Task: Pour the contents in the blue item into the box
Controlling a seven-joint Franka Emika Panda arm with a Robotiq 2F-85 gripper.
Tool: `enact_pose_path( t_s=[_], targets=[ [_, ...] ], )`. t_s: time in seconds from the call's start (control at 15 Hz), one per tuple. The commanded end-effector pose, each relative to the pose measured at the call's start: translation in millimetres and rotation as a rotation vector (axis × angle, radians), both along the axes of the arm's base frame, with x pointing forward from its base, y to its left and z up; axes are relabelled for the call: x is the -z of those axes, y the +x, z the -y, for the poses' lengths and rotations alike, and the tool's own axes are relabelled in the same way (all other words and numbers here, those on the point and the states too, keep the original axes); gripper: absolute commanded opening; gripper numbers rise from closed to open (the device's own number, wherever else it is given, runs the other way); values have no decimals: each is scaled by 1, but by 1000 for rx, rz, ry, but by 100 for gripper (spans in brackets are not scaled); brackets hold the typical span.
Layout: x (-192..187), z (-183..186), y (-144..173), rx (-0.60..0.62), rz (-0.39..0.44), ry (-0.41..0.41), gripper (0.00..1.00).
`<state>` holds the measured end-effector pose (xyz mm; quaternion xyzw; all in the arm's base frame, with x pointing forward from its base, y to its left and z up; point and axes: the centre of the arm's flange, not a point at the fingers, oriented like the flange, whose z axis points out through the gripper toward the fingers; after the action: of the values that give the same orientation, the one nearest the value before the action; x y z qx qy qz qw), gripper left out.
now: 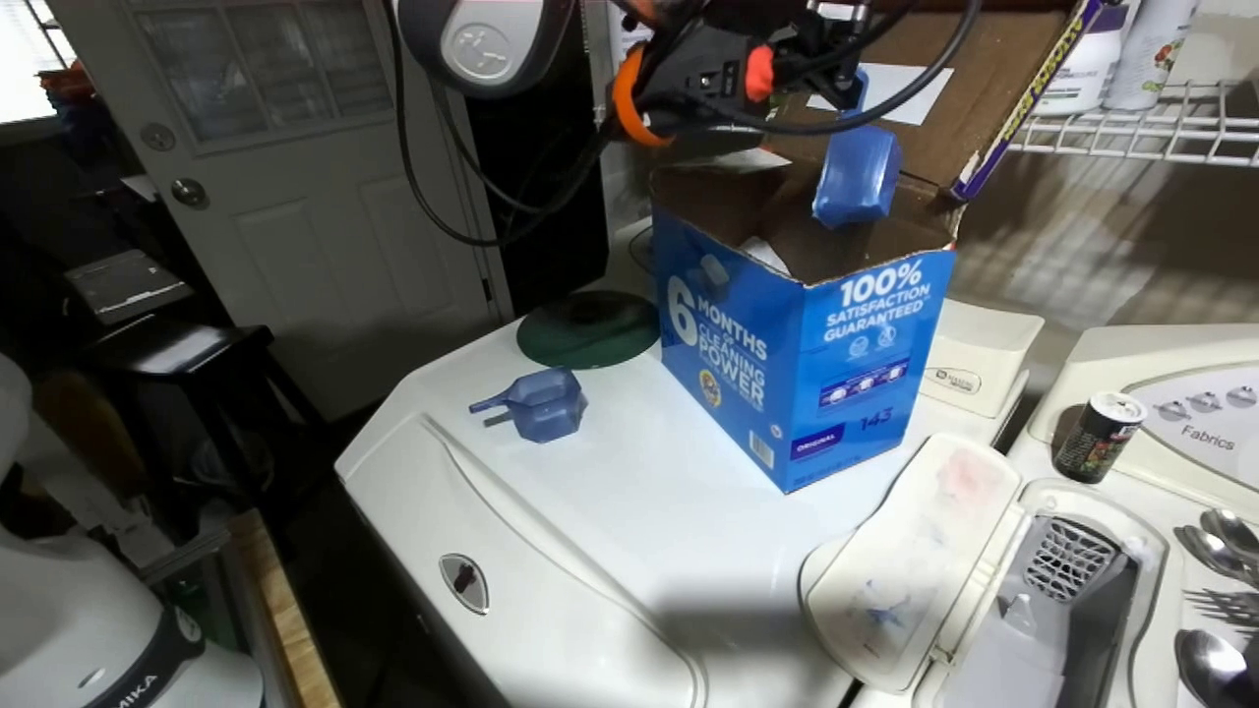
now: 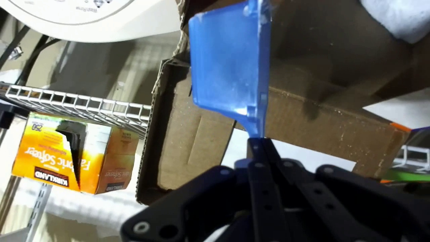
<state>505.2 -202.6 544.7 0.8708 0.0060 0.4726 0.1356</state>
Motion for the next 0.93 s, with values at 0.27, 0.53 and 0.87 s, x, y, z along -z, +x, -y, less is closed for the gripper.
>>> enact_pose_path(
  t_s=[0.27,0.53,0.87],
  targets=[
    [13,-60,-22,-92,38,-249,1],
    [13,-78,-33,-108,71,-379,1],
    [18,-91,-49,-117,89,-499,1]
  ],
)
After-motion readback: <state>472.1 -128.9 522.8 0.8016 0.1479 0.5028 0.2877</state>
